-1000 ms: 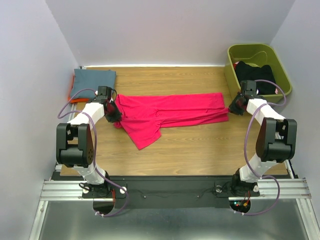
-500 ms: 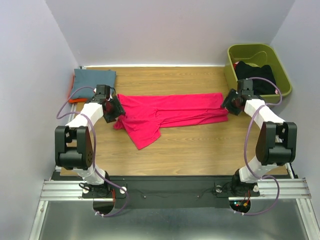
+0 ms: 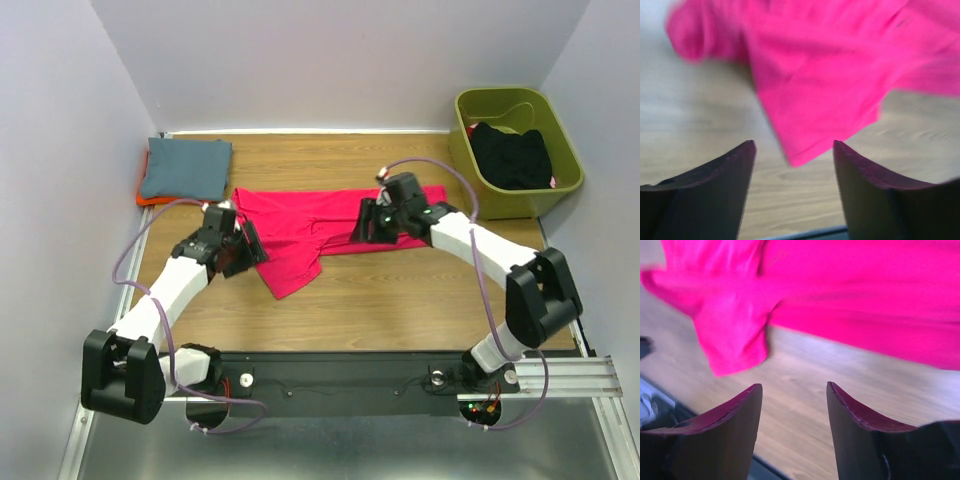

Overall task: Fold and stack the t-shirts
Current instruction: Fold the tshirt

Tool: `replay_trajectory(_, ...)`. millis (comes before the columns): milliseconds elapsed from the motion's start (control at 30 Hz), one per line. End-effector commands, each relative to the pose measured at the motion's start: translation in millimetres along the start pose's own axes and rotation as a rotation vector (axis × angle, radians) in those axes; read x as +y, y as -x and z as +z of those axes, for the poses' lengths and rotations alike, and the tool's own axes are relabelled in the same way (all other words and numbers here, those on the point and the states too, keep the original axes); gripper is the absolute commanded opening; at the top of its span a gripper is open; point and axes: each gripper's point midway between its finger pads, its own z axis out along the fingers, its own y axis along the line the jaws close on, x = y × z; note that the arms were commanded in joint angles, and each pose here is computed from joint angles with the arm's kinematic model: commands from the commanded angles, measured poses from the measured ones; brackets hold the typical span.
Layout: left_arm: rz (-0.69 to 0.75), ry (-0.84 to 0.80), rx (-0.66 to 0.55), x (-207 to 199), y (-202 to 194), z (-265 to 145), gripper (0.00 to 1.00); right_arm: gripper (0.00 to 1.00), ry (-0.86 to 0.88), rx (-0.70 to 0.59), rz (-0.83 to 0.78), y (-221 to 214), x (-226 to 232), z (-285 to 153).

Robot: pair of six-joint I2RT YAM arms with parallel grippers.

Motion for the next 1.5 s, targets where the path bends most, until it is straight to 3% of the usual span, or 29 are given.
replay_trajectory(0,-0.045,0.030,0.109,17.0,-44.8,7.0,0.71,0.56,0.099,0.069,-0.021,-25.9,39.0,21.1)
replay_trajectory(267,-0.008,0.025,0.183,13.8,-67.4,26.0,0.62,0.49,0.139,0.216,-0.084,-78.2,75.8,66.5)
replay_trajectory(700,0.049,0.051,0.260,6.1,-87.3,54.4,0.51,0.47,0.129,0.257,-0.087,-95.9,86.9,100.3)
replay_trajectory(800,0.055,0.055,0.271,6.3,-91.3,56.7,0.39,0.46,0.114,0.260,-0.083,-97.6,82.7,105.8)
replay_trajectory(833,0.058,0.051,0.273,5.2,-91.4,57.2,0.31,0.44,0.112,0.269,-0.083,-100.6,81.6,108.1)
replay_trajectory(967,0.060,0.045,0.266,3.4,-89.4,55.6,0.16,0.32,0.103,0.279,-0.080,-104.5,78.0,112.2)
replay_trajectory(1067,0.061,0.029,0.238,-2.4,-81.9,52.5,0.04,0.19,0.103,0.271,-0.091,-102.6,79.7,111.6)
replay_trajectory(1200,0.070,0.007,0.193,-16.3,-63.1,44.2,0.00,0.02,0.117,0.245,-0.100,-92.0,86.2,109.1)
replay_trajectory(1467,0.158,-0.012,0.046,-61.5,15.5,28.1,0.00,0.01,0.115,0.090,-0.124,-37.2,104.2,93.1)
